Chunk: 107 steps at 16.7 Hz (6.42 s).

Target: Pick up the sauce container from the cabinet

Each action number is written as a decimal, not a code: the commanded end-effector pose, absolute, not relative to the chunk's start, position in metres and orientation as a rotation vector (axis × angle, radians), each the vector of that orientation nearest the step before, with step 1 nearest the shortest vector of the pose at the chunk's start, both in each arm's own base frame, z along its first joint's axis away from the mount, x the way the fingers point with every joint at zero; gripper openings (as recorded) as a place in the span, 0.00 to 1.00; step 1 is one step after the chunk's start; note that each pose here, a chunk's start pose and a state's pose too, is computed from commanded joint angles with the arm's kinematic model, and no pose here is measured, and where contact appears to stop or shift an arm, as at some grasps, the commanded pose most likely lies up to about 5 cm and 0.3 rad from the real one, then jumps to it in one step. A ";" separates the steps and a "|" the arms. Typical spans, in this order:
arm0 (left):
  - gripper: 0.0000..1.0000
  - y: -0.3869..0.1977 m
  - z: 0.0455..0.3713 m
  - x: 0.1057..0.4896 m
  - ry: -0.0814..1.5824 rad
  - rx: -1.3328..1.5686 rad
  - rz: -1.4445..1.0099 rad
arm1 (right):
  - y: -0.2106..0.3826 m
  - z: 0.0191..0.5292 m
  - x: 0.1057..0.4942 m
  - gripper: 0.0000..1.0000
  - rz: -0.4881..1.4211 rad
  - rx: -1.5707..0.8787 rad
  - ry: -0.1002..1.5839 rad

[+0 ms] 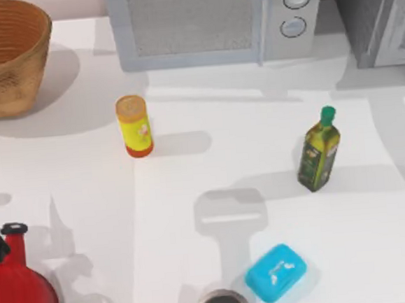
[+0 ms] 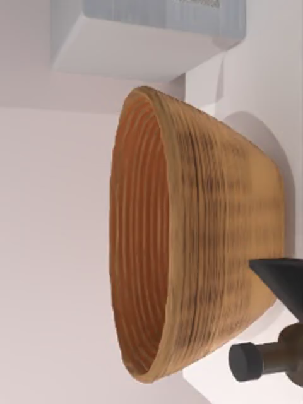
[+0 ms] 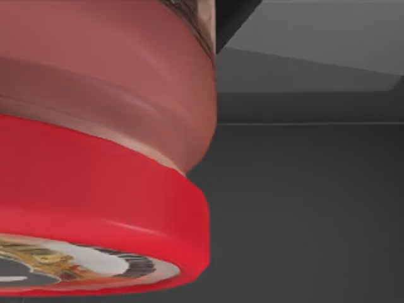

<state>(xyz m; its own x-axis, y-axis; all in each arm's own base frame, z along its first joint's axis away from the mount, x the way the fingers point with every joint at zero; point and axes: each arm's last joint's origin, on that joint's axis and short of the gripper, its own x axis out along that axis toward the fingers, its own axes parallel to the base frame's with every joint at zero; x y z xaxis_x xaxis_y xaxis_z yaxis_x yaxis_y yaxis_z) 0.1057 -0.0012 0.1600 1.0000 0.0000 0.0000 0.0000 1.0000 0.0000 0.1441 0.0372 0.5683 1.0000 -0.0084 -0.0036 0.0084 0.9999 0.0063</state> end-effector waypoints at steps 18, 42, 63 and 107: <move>1.00 -0.001 0.160 0.106 0.000 0.000 0.000 | 0.011 0.397 0.105 0.00 -0.004 0.002 0.003; 1.00 -0.001 0.160 0.106 0.000 0.000 0.000 | 0.004 0.174 0.110 0.00 0.010 0.030 -0.058; 1.00 -0.001 0.160 0.106 0.000 0.000 0.000 | 0.080 0.235 0.172 0.00 0.206 0.222 -0.316; 1.00 -0.001 0.160 0.106 0.000 0.000 0.000 | 0.246 0.071 0.215 0.00 0.761 -0.001 -0.006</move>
<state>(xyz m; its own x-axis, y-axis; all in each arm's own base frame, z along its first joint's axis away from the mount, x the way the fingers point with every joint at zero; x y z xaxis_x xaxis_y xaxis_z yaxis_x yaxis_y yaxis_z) 0.1057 -0.0012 0.1600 1.0000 0.0000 0.0000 0.0000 1.0000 0.0000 0.2150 0.2459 0.0711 0.7244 0.6894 0.0053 -0.6894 0.7244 -0.0034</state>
